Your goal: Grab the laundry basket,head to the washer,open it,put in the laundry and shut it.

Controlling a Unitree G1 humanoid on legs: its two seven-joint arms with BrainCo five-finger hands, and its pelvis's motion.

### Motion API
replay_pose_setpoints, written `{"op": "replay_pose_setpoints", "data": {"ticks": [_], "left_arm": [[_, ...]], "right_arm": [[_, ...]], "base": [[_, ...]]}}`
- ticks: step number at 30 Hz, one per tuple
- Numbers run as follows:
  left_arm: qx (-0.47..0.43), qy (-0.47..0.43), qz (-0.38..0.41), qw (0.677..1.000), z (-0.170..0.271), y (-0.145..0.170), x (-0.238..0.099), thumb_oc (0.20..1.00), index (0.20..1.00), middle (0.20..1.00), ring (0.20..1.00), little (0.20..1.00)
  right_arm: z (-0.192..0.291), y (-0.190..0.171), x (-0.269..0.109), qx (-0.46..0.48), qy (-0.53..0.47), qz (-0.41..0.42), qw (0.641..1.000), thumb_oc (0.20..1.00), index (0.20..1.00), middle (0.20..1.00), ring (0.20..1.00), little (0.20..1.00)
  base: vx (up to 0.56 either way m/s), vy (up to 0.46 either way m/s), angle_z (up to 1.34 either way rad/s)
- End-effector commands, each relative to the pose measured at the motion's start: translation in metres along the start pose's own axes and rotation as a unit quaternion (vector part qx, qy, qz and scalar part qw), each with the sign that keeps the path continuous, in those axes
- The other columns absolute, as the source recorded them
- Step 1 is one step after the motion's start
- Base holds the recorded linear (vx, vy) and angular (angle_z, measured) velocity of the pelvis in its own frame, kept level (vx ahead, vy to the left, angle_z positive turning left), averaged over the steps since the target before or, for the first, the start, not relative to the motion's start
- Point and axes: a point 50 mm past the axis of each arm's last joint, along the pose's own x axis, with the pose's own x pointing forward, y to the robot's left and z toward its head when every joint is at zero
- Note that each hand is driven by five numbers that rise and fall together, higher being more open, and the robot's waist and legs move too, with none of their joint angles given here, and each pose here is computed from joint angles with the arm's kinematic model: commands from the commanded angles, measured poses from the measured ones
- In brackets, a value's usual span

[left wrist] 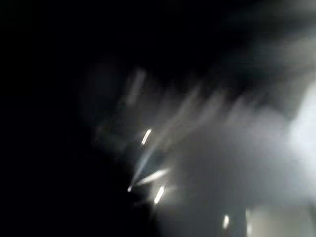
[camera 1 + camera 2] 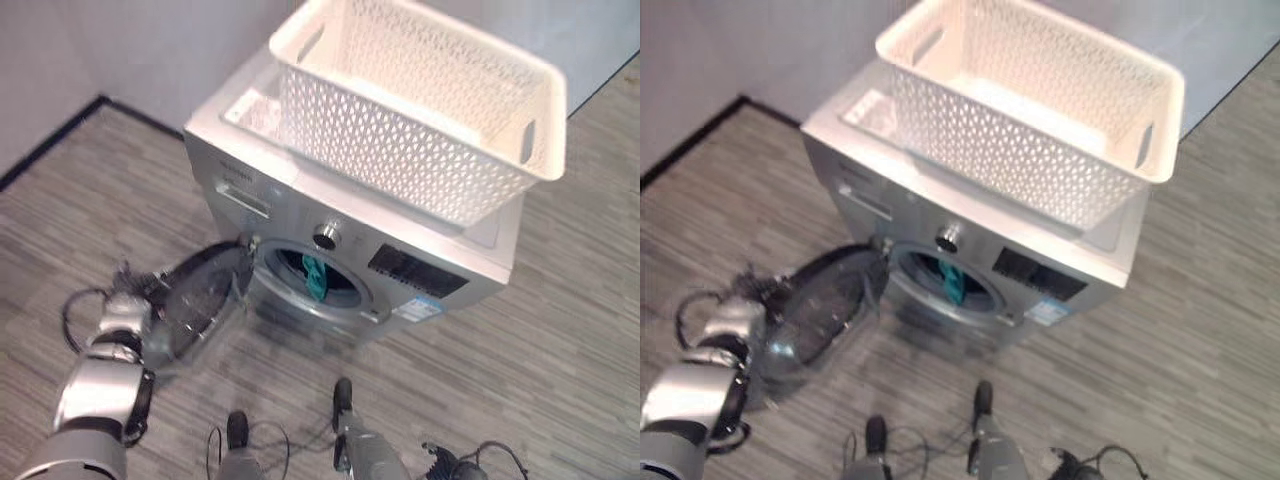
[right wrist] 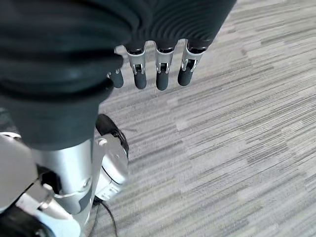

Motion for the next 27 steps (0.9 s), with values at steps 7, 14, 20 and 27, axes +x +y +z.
{"op": "replay_pose_setpoints", "data": {"ticks": [7,14,20,27], "left_arm": [[-0.013,0.121,-0.079,0.989,-0.081,-0.058,-0.025,1.0,1.0,1.0,1.0,1.0],[-0.018,0.112,-0.082,0.99,-0.078,-0.059,-0.025,1.0,1.0,1.0,1.0,1.0],[-0.036,0.094,-0.149,0.984,-0.071,-0.097,-0.037,1.0,1.0,1.0,1.0,1.0],[-0.016,-0.137,-0.339,0.931,-0.017,-0.165,-0.092,1.0,1.0,1.0,1.0,1.0]], "right_arm": [[0.0,-0.017,-0.002,0.019,-0.01,-0.034,0.999,1.0,1.0,1.0,1.0,1.0],[-0.044,0.002,-0.011,0.044,0.064,-0.014,0.997,1.0,1.0,1.0,1.0,1.0],[-0.073,0.024,-0.018,0.029,0.143,0.019,0.989,1.0,1.0,1.0,1.0,1.0],[-0.056,0.017,-0.011,0.005,0.117,0.007,0.993,1.0,1.0,1.0,1.0,1.0]], "base": [[0.13,-0.029,-0.29],[0.05,-0.04,-0.35],[0.03,-0.022,-0.19],[0.02,0.0,0.0]]}}
